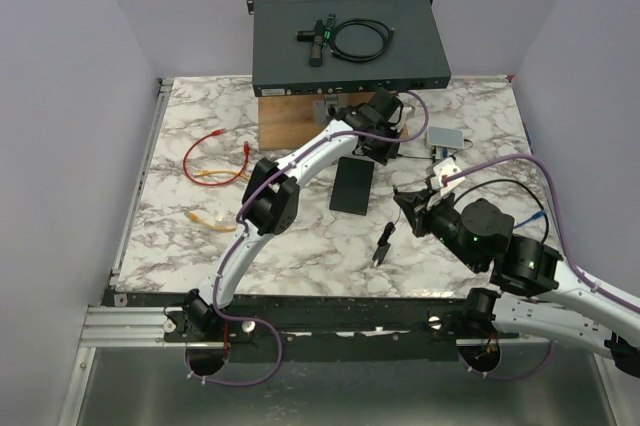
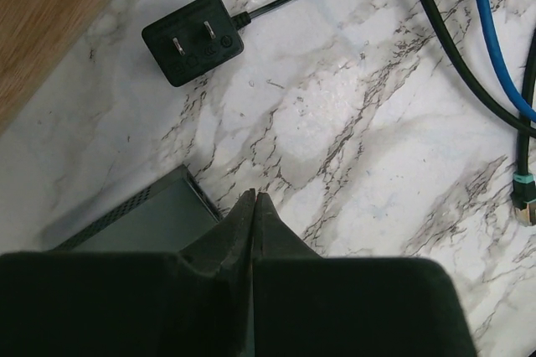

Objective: Insert the plug into the switch port
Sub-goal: Move the switch port to the center of the board.

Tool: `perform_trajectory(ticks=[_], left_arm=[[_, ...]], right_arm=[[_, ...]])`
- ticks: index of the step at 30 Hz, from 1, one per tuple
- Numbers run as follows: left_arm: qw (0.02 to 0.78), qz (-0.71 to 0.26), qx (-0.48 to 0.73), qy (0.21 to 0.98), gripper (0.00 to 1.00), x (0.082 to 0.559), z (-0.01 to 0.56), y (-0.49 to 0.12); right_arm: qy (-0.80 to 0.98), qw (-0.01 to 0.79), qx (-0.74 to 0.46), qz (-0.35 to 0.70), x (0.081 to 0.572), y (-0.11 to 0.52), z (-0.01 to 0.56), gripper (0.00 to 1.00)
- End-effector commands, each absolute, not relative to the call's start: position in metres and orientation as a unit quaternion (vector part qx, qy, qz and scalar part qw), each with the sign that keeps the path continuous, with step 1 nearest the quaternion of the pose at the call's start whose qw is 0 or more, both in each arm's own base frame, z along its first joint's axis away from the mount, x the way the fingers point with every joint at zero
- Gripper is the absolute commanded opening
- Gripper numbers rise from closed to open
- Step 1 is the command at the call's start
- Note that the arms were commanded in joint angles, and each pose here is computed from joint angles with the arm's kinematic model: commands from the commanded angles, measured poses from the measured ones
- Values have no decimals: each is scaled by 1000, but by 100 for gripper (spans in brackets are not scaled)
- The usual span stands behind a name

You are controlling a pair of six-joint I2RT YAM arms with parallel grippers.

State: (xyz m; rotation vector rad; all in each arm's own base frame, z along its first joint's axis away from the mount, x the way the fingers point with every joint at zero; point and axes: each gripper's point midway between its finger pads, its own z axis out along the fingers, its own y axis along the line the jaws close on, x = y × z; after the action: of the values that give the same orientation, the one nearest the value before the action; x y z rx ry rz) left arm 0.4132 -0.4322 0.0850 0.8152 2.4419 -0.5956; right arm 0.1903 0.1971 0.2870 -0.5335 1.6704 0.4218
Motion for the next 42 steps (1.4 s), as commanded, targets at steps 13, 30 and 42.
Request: perform_trajectory(ticks=[13, 30, 42], left_arm=[[325, -216, 281, 877, 0, 434, 127, -397], [320, -145, 259, 900, 0, 493, 106, -353], [231, -147, 280, 920, 0, 446, 67, -346]], right_arm=[[722, 621, -240, 186, 190, 202, 284, 1], [721, 622, -242, 185, 189, 201, 284, 1], [725, 615, -250, 183, 191, 207, 280, 1]])
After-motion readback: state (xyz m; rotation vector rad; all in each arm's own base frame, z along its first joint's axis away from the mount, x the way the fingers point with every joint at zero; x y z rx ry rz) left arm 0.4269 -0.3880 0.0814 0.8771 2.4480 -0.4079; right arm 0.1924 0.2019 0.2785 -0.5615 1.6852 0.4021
